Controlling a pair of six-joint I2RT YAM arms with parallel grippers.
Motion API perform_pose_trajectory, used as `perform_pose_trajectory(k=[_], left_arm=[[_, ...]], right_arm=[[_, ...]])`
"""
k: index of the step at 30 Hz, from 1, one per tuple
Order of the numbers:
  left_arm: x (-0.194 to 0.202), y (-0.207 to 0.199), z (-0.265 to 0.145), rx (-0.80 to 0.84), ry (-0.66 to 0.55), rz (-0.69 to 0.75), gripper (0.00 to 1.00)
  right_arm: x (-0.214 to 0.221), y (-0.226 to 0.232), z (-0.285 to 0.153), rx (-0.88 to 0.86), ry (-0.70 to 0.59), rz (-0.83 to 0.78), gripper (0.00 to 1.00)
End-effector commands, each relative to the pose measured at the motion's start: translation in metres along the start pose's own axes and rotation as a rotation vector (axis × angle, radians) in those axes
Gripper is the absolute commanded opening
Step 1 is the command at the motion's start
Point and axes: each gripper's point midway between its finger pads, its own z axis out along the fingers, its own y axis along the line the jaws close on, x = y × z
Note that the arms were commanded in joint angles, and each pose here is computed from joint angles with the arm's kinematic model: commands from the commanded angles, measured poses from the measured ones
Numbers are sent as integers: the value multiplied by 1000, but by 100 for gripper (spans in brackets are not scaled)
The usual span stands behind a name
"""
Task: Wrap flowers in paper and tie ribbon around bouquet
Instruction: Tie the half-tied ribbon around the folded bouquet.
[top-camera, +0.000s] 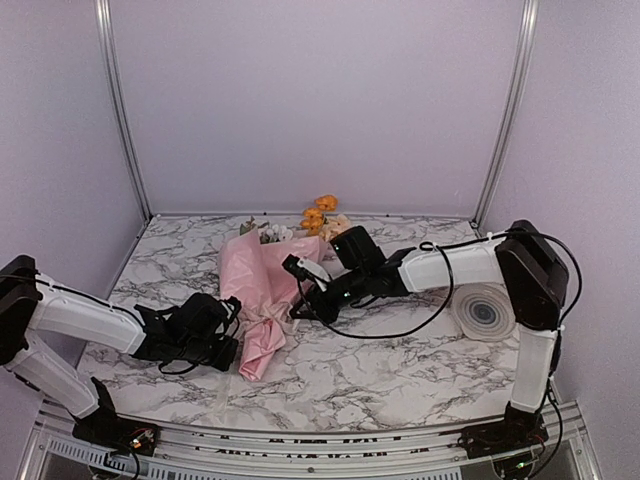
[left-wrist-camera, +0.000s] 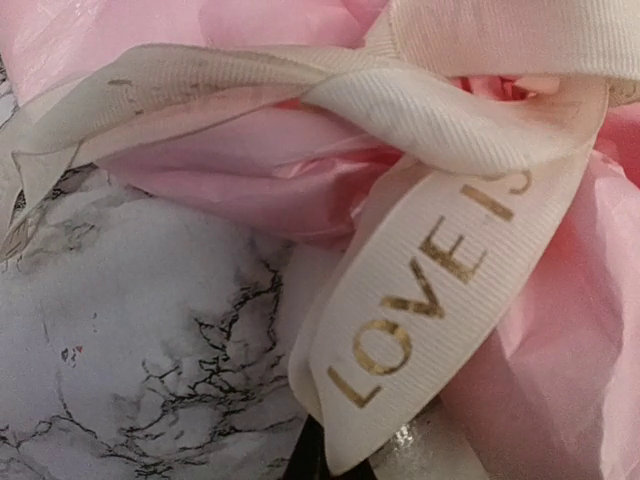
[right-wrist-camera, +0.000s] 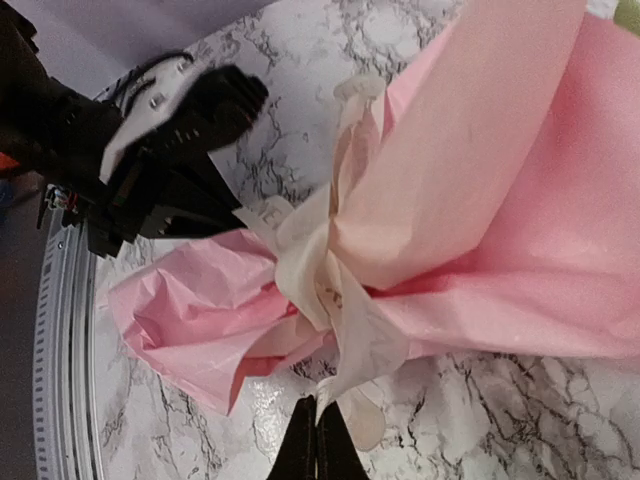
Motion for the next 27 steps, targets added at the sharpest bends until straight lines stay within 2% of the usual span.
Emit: perform_pose_trajectory(k=[1, 7, 14, 24, 27], left_arm=[[11, 2, -5, 23, 5, -42, 0], [10, 5, -23, 58, -55, -111, 0], [12, 7, -42, 101, -124, -153, 0], [54, -15, -35, 178, -21, -225, 0], [58, -15, -31, 159, -3, -216, 0]], right_arm=[[-80, 29, -41, 6, -150, -157, 0], [-110, 70, -42, -74, -213, -242, 0], [-105, 61, -25, -77, -198, -219, 0], [-91, 40, -10, -22, -156, -174, 0], [-89, 30, -11, 16, -145, -159, 4]])
